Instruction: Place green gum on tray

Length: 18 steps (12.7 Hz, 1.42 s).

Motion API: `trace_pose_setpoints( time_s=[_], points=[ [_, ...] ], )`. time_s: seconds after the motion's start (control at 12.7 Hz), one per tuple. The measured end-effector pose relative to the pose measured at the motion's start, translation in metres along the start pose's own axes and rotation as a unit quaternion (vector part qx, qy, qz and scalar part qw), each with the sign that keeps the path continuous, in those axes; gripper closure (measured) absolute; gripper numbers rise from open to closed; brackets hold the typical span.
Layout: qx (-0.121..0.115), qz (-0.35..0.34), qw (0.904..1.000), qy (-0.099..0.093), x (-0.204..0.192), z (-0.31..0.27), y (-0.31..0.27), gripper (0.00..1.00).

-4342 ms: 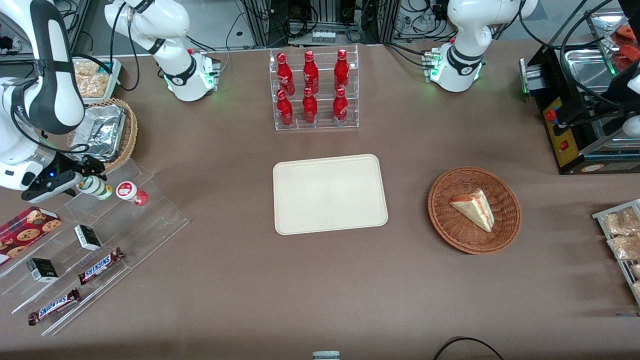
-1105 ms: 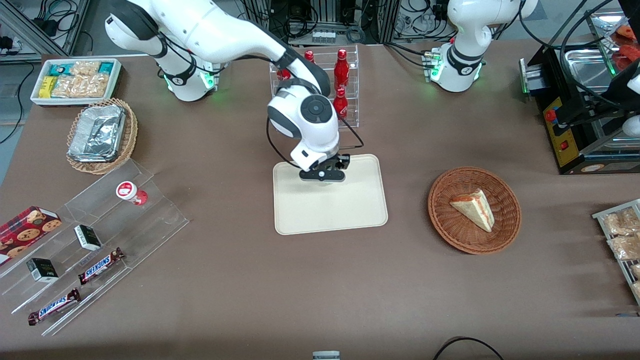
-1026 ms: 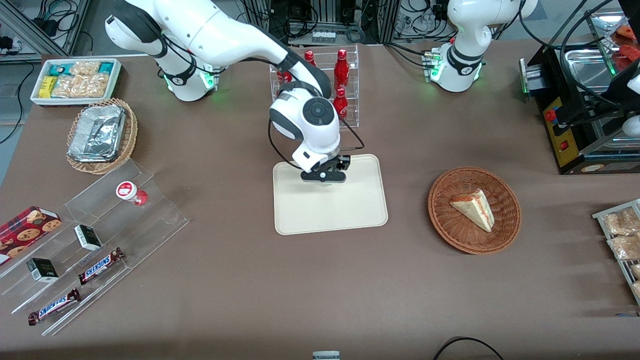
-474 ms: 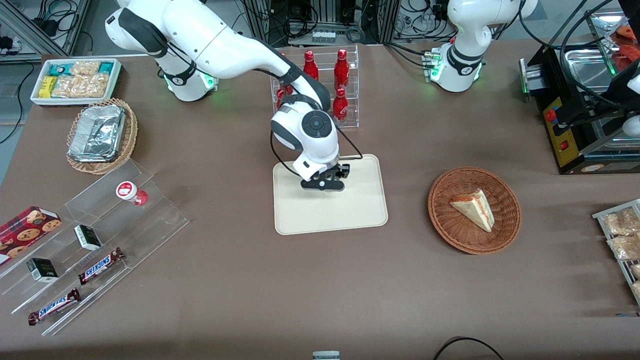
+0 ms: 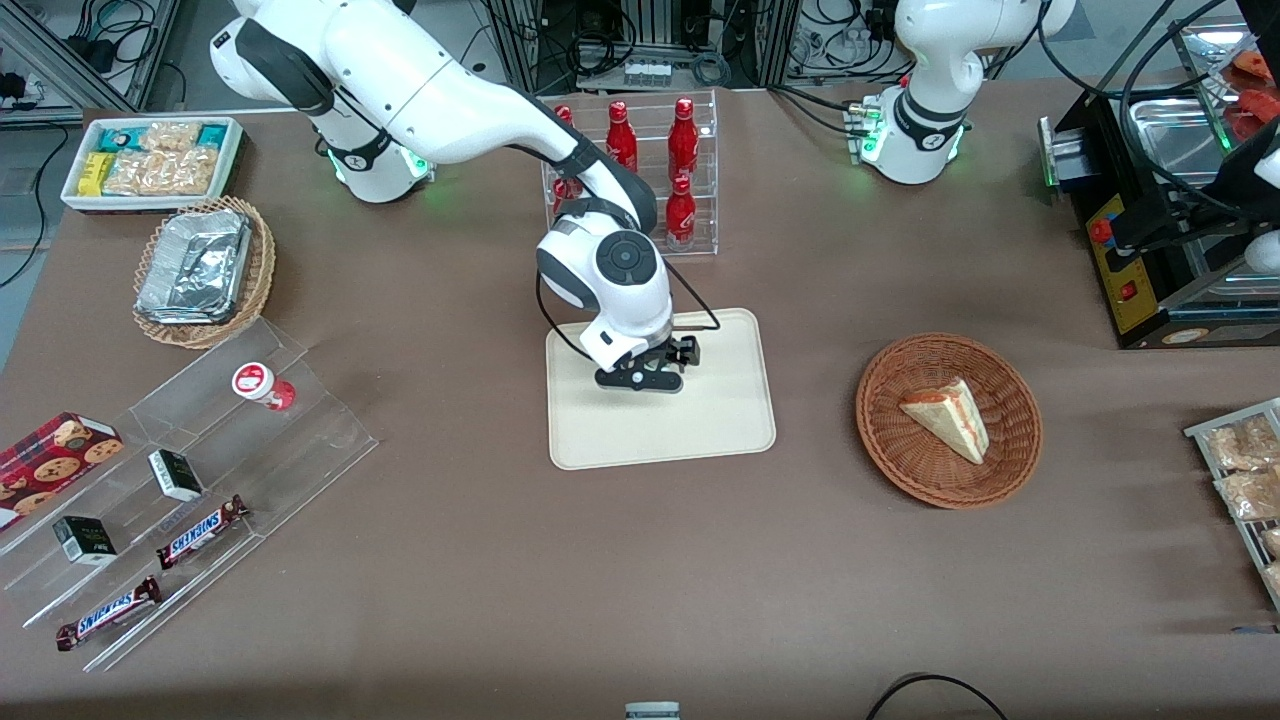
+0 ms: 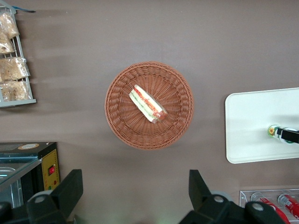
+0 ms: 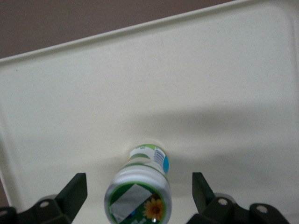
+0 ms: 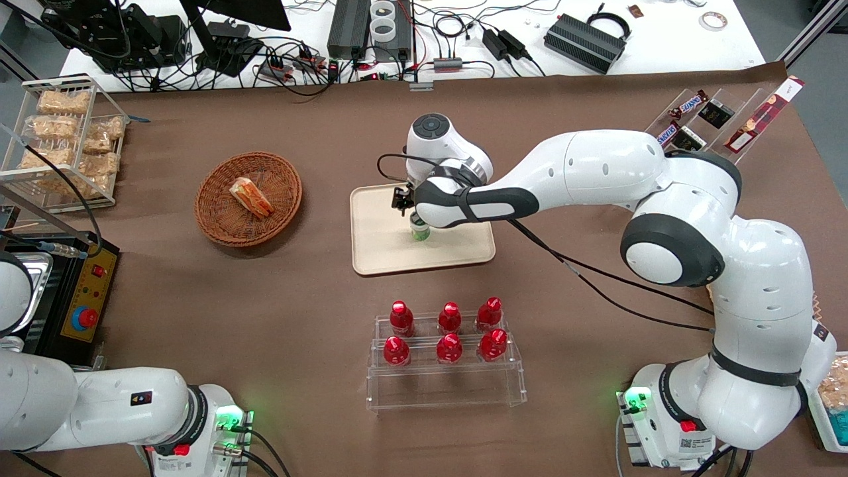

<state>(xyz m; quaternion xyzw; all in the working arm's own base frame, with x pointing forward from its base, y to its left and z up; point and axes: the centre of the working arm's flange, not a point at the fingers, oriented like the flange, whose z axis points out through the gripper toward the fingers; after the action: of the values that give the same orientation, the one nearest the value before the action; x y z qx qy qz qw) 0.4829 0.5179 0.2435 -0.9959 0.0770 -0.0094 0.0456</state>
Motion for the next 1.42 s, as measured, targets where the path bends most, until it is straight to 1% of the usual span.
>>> trace_pose_setpoints(
  time_s=[0.08, 0.24, 0.32, 0.39, 0.47, 0.63, 0.71, 0.79, 0.87, 0.95, 1.03, 1.18, 1.42],
  points=[
    [0.009, 0.008, 0.9999, 0.008, 0.013, -0.011, 0.002, 0.00],
    [0.029, 0.029, 0.9986, 0.033, 0.046, -0.062, 0.014, 0.00],
    [0.027, 0.037, 0.9981, 0.041, 0.055, -0.096, 0.022, 0.00],
    [0.021, 0.041, 0.9979, 0.046, 0.061, -0.130, 0.032, 0.00],
    [0.009, 0.035, 0.9981, 0.049, 0.066, -0.162, 0.045, 0.00],
    [-0.025, 0.018, 0.9987, 0.041, 0.069, -0.210, 0.073, 0.00],
    [-0.042, 0.010, 0.9985, 0.034, 0.071, -0.231, 0.090, 0.00],
    [-0.054, 0.000, 0.9982, 0.025, 0.077, -0.252, 0.111, 0.00],
    [-0.050, -0.006, 0.9987, 0.010, 0.085, -0.275, 0.138, 0.00],
    [-0.036, -0.012, 0.9992, -0.010, 0.097, -0.299, 0.171, 0.00],
    [-0.027, -0.016, 0.9993, -0.022, 0.108, -0.324, 0.210, 0.00],
    [-0.028, -0.014, 0.9990, -0.031, 0.119, -0.365, 0.279, 0.00],
    [-0.036, -0.032, 0.9980, -0.040, 0.119, -0.397, 0.346, 0.00]
  ],
)
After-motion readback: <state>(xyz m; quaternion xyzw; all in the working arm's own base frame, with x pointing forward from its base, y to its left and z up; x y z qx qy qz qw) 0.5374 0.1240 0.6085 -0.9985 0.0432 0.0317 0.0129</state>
